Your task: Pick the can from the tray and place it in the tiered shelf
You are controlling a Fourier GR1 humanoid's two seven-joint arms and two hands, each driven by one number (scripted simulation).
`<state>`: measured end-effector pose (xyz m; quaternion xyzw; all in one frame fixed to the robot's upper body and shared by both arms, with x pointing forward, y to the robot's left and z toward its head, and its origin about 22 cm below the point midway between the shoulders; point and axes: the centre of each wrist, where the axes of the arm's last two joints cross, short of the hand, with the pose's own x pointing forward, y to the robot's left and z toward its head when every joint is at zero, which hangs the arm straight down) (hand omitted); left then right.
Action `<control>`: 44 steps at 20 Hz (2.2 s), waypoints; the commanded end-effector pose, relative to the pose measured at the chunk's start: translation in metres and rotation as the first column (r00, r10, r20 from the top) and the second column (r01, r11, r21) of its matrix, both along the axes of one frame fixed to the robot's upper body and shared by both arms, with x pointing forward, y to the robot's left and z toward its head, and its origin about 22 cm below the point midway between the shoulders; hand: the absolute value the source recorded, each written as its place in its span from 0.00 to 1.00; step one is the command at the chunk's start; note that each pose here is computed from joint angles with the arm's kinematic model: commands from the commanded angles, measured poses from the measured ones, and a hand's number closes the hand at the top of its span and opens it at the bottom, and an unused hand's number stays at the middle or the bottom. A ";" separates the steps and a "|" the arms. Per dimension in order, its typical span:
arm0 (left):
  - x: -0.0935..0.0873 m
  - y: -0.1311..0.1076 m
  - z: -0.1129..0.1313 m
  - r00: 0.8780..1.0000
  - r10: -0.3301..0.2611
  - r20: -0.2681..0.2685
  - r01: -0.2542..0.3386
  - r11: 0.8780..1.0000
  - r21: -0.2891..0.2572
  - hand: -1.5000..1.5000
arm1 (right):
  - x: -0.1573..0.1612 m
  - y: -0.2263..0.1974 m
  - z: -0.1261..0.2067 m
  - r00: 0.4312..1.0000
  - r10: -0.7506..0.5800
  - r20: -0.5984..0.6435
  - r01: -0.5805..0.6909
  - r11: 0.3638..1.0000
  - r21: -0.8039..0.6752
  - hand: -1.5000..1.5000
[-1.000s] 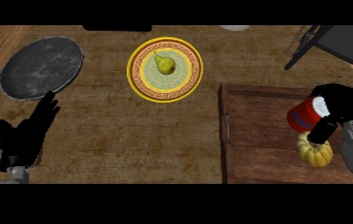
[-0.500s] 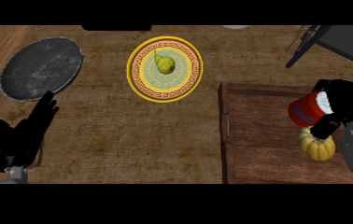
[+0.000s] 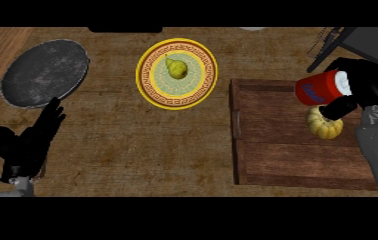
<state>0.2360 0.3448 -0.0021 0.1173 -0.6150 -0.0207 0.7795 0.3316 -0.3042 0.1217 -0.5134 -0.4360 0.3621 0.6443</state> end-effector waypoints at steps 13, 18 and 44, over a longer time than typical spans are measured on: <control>-0.002 0.003 -0.001 1.000 0.025 -0.005 -0.025 1.000 0.002 0.50 | -0.078 0.002 0.147 0.927 -0.158 0.340 0.017 0.923 0.384 1.00; -0.005 0.004 0.001 1.000 0.016 0.015 -0.016 1.000 -0.002 0.50 | -0.097 -0.001 0.205 0.883 -0.191 0.429 0.028 0.934 0.357 1.00; 0.000 0.004 0.009 1.000 -0.013 0.019 0.013 1.000 0.005 0.50 | -0.018 -0.098 0.264 0.833 -0.324 0.449 0.320 0.943 0.086 1.00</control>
